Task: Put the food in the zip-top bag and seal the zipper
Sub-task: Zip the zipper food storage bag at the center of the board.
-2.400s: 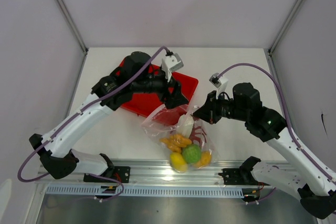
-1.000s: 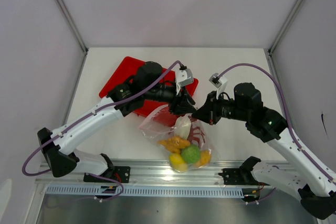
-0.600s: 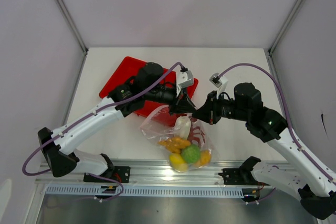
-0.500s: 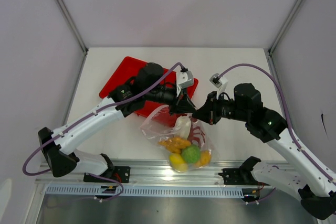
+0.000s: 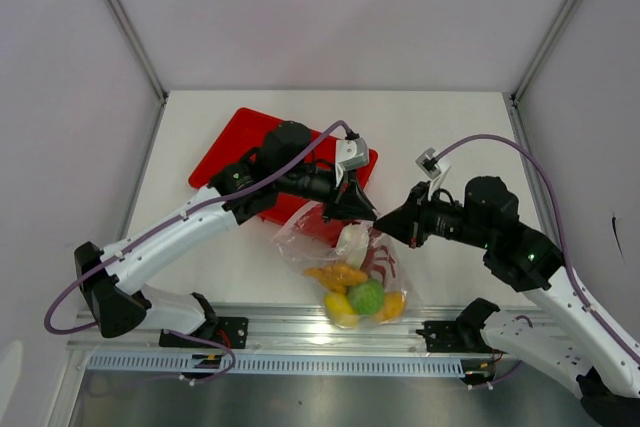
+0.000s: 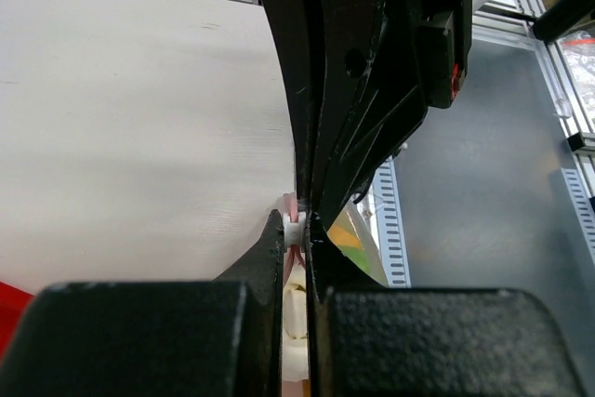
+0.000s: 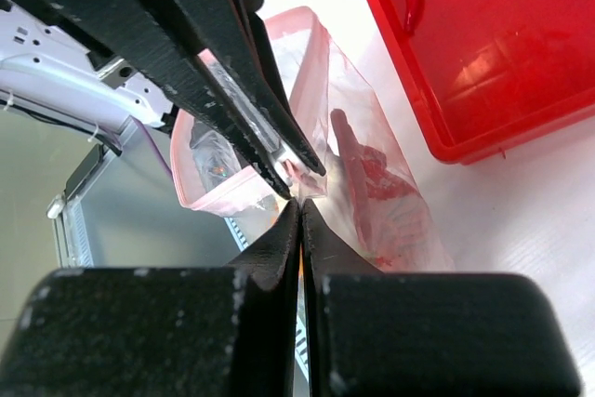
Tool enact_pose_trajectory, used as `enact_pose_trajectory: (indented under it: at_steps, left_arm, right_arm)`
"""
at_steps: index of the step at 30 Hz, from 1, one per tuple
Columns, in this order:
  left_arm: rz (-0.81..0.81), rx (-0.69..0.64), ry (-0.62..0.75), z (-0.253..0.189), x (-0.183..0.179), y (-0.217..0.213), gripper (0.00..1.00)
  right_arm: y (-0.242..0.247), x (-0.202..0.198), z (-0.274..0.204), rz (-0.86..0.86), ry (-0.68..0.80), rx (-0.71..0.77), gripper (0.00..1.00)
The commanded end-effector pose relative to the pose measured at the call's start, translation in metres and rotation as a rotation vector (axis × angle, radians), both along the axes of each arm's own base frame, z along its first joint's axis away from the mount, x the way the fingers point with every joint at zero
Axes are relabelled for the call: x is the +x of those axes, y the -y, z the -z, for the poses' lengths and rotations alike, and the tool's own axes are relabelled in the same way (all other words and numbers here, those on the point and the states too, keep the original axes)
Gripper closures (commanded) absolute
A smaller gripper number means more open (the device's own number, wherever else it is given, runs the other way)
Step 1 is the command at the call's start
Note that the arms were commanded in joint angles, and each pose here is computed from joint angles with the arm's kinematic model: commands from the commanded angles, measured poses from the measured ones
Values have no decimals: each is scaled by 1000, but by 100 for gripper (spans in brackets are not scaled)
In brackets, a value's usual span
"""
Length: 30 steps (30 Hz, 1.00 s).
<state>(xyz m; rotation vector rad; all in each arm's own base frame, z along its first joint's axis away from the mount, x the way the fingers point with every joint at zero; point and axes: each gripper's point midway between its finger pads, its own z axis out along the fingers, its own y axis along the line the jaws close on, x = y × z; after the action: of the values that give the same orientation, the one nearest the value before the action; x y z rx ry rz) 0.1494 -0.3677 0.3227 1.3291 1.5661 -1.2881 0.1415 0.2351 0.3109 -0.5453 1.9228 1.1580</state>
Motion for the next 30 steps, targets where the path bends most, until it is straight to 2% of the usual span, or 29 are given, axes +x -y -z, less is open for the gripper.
enact_pose_trajectory:
  at_steps: [1,3,8,9,13,15,20,25,26,30]
  left_arm:
    - [34,-3,-44,-5,-7,-6,99]
    - [48,-2,-60,-9,-8,-7,99]
    - [123,-26,-95,-24,-22,-8,99]
    - [131,-36,-92,-30,-24,-8,99]
    - [158,-57,-92,-41,-30,-11,99]
    - [168,-62,-96,-44,-33,-11,99]
    - [198,-87,-101,-53,-41,-15,99]
    - [221,-103,-100,-62,-47,-18,99]
    - [224,-105,-99,-63,-48,-18,99]
    - [235,-118,-93,-69,-50,-21,99]
  right_arm:
    - [3,3,-37,23,134,92,100]
    - [4,2,-38,16,145,92,100]
    - [-11,-16,-14,-180,122,11,99]
    - [-13,-18,-14,-206,119,7,95]
    - [-19,-23,-15,-277,147,12,64]
    - [-18,-25,-20,-294,175,16,62]
    - [-18,-25,-22,-314,209,-9,61]
    - [-21,-39,-33,-404,250,46,61]
    - [-23,-40,-34,-413,258,55,62]
    - [-28,-47,-32,-481,243,82,78]
